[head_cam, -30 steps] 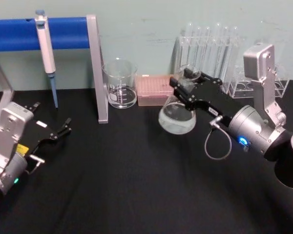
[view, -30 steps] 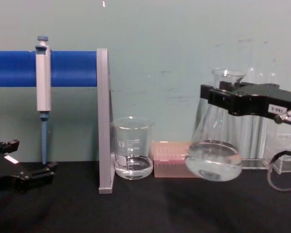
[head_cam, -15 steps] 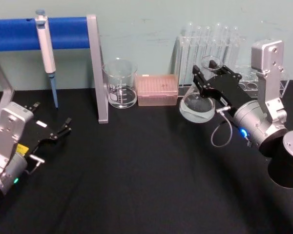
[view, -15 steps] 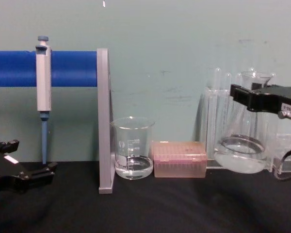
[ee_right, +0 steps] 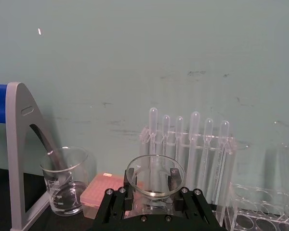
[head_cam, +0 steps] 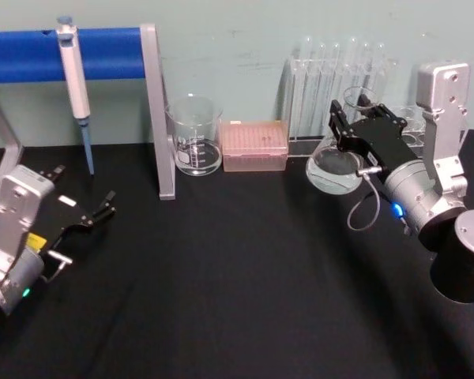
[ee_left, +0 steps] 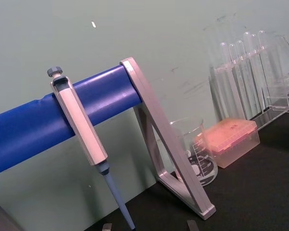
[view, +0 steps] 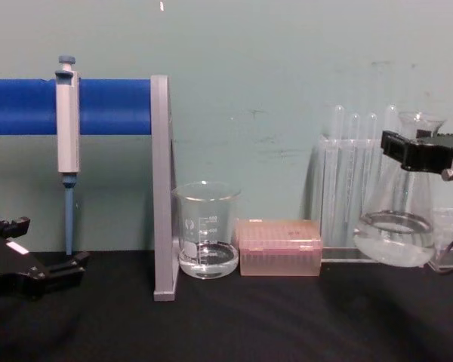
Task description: Grasp the erlenmeyer flask with one hand, shake it three times, then place it back.
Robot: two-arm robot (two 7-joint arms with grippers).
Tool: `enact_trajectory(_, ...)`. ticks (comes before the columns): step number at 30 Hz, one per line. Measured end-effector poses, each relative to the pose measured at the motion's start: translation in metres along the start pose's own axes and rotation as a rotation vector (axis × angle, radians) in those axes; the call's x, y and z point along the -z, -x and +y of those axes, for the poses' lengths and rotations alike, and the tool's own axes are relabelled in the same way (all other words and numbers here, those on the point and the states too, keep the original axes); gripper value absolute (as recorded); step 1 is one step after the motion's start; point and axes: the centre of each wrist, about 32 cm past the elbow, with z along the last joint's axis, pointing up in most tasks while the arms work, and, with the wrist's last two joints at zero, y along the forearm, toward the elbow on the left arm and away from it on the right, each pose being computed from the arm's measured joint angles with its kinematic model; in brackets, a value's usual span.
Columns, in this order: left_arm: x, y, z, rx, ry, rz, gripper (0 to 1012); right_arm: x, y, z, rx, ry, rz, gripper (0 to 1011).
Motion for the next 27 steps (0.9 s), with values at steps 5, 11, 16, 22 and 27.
enact_trajectory(5,0.0000,0.0000,0.0000,0.000,0.000,0.000,1001,0.0005,-0.0007,-0.0004,-0.002,0.003,-0.001,450)
enact_trajectory(11,0.0000,0.0000,0.0000,0.000,0.000,0.000,1001,0.0004,-0.0007,-0.0016,-0.030,0.004,-0.003,451)
enact_trajectory(16,0.0000,0.0000,0.0000,0.000,0.000,0.000,1001,0.0001,-0.0011,-0.0036,-0.072,0.003,-0.006,450)
enact_trajectory(22,0.0000,0.0000,0.0000,0.000,0.000,0.000,1001,-0.0007,-0.0021,-0.0068,-0.159,0.003,-0.021,451)
enact_trajectory(27,0.0000,0.0000,0.0000,0.000,0.000,0.000,1000,-0.0017,-0.0038,-0.0099,-0.253,-0.002,-0.038,451)
